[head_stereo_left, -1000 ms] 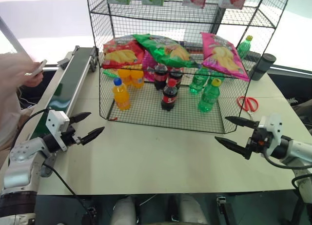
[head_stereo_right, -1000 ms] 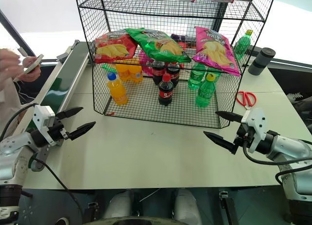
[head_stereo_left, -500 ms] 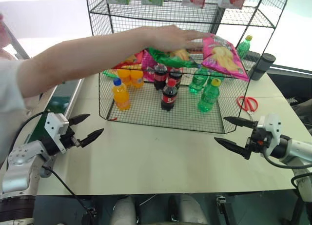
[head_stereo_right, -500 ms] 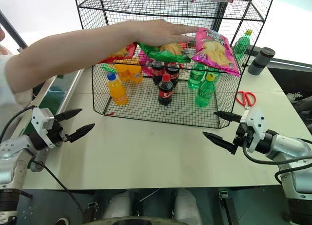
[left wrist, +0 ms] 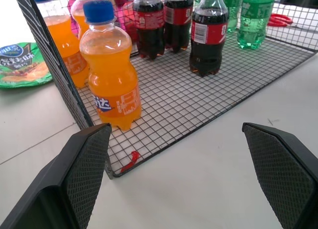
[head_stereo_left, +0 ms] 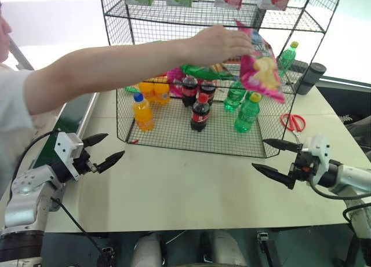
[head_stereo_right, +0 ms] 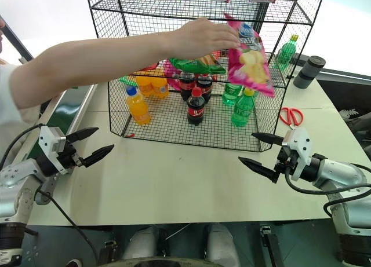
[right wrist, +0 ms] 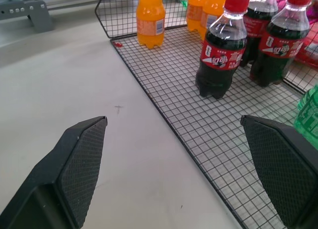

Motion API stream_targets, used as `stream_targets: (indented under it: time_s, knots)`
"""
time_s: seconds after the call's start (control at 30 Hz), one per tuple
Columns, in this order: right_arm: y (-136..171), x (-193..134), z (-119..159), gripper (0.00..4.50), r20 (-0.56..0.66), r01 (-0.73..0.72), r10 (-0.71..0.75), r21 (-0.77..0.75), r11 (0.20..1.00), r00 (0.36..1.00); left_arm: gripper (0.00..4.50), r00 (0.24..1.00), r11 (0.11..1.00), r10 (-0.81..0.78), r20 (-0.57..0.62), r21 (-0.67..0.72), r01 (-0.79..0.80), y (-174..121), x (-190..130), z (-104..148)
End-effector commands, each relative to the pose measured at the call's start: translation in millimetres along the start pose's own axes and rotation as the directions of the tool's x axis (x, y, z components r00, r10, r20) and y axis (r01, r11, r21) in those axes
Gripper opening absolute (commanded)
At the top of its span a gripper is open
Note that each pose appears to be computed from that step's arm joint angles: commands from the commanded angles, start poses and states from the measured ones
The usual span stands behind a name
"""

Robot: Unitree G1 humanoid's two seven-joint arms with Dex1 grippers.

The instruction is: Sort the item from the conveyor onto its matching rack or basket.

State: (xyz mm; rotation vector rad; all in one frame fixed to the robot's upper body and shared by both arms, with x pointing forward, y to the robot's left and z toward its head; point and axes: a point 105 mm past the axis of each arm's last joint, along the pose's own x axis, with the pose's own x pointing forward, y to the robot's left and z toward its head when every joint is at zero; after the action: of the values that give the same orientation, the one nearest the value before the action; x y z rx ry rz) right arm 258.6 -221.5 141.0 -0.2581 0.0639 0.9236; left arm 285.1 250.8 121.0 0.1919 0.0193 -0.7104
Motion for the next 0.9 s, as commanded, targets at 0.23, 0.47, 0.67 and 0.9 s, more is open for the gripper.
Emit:
stream_targets:
  time_s: [0.23,0.47,0.67,0.9]
  knots:
    - [-0.1,1.4,7.2,4.48,0.032,0.013,-0.012,-0.022,1.0,0.999,4.5,0.999,0.998,0.013,0.039,0.066,-0.015,0.7,7.0,11.2]
    - [1.4,5.4,7.2,4.48,0.041,0.012,-0.011,-0.025,1.0,0.999,4.5,0.998,0.999,-0.004,0.055,0.044,0.002,-3.1,7.6,11.8]
    - [3.0,10.2,8.8,4.48,0.053,0.001,0.0,-0.026,1.0,0.999,4.5,0.997,0.999,-0.051,0.06,0.02,0.05,-6.7,0.5,14.4]
    - [5.2,27.8,11.9,4.48,0.075,-0.051,0.054,-0.041,0.998,0.996,4.5,0.998,1.0,-0.021,0.056,-0.016,0.022,-7.8,-13.3,11.6]
